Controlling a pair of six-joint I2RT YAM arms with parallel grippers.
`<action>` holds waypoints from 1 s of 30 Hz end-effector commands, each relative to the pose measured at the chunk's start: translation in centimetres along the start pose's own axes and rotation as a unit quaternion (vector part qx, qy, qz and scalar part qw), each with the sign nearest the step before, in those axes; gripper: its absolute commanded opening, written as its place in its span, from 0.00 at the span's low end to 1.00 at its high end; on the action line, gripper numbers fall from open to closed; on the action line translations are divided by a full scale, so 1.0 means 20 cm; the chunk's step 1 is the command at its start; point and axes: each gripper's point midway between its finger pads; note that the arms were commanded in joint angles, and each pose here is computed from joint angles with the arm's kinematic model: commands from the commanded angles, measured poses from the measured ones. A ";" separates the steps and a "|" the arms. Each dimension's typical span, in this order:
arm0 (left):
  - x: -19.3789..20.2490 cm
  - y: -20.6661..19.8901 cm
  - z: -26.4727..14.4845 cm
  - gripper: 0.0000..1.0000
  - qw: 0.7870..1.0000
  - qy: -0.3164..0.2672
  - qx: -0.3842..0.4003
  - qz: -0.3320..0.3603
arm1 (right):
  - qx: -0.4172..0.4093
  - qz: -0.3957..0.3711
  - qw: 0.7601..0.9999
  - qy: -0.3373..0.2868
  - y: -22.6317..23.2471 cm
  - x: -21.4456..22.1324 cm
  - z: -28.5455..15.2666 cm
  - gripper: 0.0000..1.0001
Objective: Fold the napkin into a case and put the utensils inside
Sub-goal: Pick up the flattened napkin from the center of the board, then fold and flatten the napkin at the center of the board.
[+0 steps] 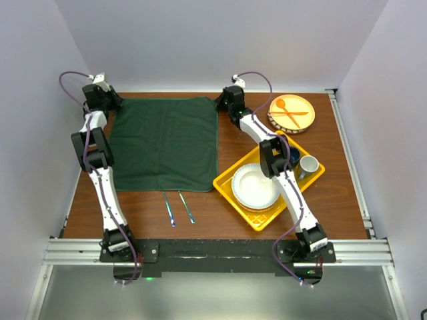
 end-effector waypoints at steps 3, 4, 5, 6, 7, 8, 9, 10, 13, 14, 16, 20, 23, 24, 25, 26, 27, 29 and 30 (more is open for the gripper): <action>-0.24 -0.10 -0.05 0.11 0.998 -0.049 0.032 0.026 | -0.055 -0.042 0.997 -0.042 0.16 -0.13 -0.02 0.00; -0.26 -0.12 -0.06 0.08 0.998 -0.052 0.035 0.027 | -0.062 -0.042 0.996 -0.046 0.19 -0.16 -0.03 0.00; -0.28 -0.13 -0.07 0.04 0.997 -0.057 0.039 0.029 | -0.069 -0.043 0.995 -0.051 0.21 -0.17 -0.04 0.00; -0.32 -0.14 -0.08 0.00 0.996 -0.068 0.043 0.034 | -0.076 -0.043 0.994 -0.061 0.25 -0.23 -0.06 0.00; -0.35 -0.14 -0.10 0.00 0.996 -0.074 0.043 0.035 | -0.078 -0.044 0.994 -0.063 0.26 -0.23 -0.06 0.00; -0.37 -0.16 -0.11 0.00 0.995 -0.080 0.047 0.038 | -0.086 -0.046 0.992 -0.074 0.30 -0.26 -0.08 0.00; -0.41 -0.17 -0.12 0.00 0.993 -0.090 0.053 0.045 | -0.093 -0.049 0.991 -0.084 0.35 -0.32 -0.10 0.00; -0.44 -0.19 -0.14 0.00 0.992 -0.095 0.059 0.049 | -0.097 -0.050 0.990 -0.088 0.37 -0.33 -0.11 0.00; -0.51 -0.24 -0.20 0.00 0.989 -0.111 0.079 0.064 | -0.124 -0.061 0.987 -0.083 0.48 -0.36 -0.17 0.00; -0.52 -0.26 -0.22 0.00 0.987 -0.112 0.089 0.068 | -0.129 -0.063 0.986 -0.082 0.51 -0.37 -0.19 0.00; -0.53 -0.26 -0.25 0.00 0.987 -0.110 0.091 0.074 | -0.138 -0.066 0.985 -0.079 0.56 -0.40 -0.24 0.00; -0.49 -0.27 -0.33 0.00 0.985 -0.094 0.106 0.095 | -0.147 -0.065 0.984 -0.075 0.62 -0.45 -0.32 0.00; -0.46 -0.31 -0.40 0.00 0.981 -0.081 0.135 0.117 | -0.151 -0.075 0.983 -0.070 0.66 -0.49 -0.37 0.00; -0.44 -0.31 -0.43 0.00 0.981 -0.069 0.141 0.118 | -0.149 -0.078 0.984 -0.060 0.64 -0.47 -0.38 0.00; -0.43 -0.33 -0.45 0.00 0.977 -0.062 0.153 0.131 | -0.151 -0.082 0.984 -0.049 0.65 -0.45 -0.40 0.00; -0.40 -0.31 -0.47 0.00 0.979 -0.045 0.155 0.121 | -0.155 -0.089 0.983 -0.050 0.67 -0.49 -0.44 0.00; -0.40 -0.31 -0.50 0.00 0.978 -0.040 0.158 0.131 | -0.153 -0.092 0.983 -0.036 0.66 -0.45 -0.45 0.00; -0.36 -0.28 -0.57 0.00 0.977 -0.024 0.166 0.132 | -0.163 -0.094 0.982 -0.020 0.69 -0.47 -0.52 0.00; -0.36 -0.28 -0.61 0.00 0.976 -0.018 0.169 0.134 | -0.162 -0.095 0.982 -0.006 0.67 -0.42 -0.53 0.00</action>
Point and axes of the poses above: each gripper's point midway between its finger pads, its own z axis out along the fingers, its own y axis along the line the jaws close on, x = y × z, and after that the axes turned 3 degrees about -z, right-handed
